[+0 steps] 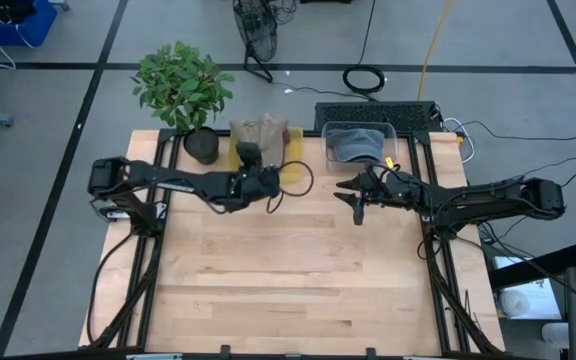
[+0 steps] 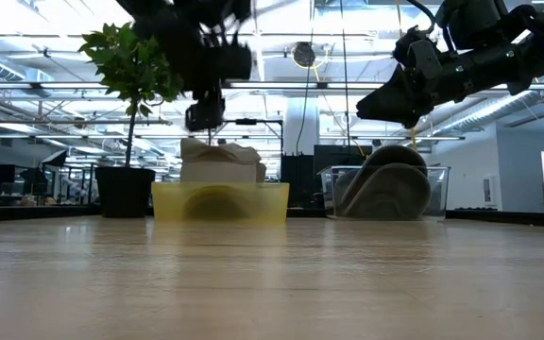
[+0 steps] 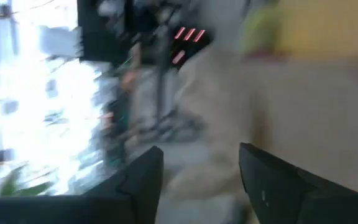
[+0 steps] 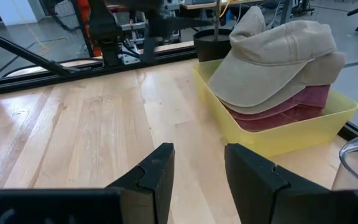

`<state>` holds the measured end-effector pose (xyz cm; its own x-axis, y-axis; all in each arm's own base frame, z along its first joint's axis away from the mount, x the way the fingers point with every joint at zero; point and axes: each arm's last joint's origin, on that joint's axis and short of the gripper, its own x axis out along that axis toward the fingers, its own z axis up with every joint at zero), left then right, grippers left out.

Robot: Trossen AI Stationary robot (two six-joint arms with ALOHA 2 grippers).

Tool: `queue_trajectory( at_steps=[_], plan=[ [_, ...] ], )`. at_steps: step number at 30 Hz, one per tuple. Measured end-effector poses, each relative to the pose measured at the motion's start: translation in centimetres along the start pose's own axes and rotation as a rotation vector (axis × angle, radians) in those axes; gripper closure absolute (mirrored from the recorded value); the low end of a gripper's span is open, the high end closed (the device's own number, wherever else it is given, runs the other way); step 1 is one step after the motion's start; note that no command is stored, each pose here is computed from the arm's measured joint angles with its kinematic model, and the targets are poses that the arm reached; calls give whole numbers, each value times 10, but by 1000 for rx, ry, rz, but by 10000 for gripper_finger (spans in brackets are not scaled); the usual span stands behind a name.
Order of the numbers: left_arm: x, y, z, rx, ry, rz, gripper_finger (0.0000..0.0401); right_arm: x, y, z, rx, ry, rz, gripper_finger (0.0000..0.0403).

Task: Pick & Place hat
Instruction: Put the brown cap into the yellow bin

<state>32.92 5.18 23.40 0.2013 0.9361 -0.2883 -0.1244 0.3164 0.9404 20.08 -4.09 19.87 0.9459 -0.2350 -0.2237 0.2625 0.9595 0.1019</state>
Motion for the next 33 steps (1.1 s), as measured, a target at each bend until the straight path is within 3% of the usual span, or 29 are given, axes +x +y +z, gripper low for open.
queue_trajectory(
  at_steps=[6,8,11,15,18,22,27,33],
  plan=[
    [-41,29,-3,-306,-313,-341,231,0,0,2,0,-15,2,275],
    [-47,41,-8,-375,-345,-377,246,-1,0,3,1,-24,3,275],
    [-45,59,-19,-438,-333,-340,267,-2,0,4,4,-29,3,275],
    [-17,71,-32,-548,-246,-326,292,-2,0,4,4,-37,4,275],
    [13,70,-36,-630,-224,-447,307,-2,1,5,9,-48,6,275],
    [57,49,-42,-692,-105,-578,327,-2,0,5,20,-44,6,275],
    [104,21,-51,-695,60,-579,353,-2,0,5,5,-43,5,275],
    [136,6,-55,-764,111,-544,380,-2,0,3,0,-20,2,275]
  ],
)
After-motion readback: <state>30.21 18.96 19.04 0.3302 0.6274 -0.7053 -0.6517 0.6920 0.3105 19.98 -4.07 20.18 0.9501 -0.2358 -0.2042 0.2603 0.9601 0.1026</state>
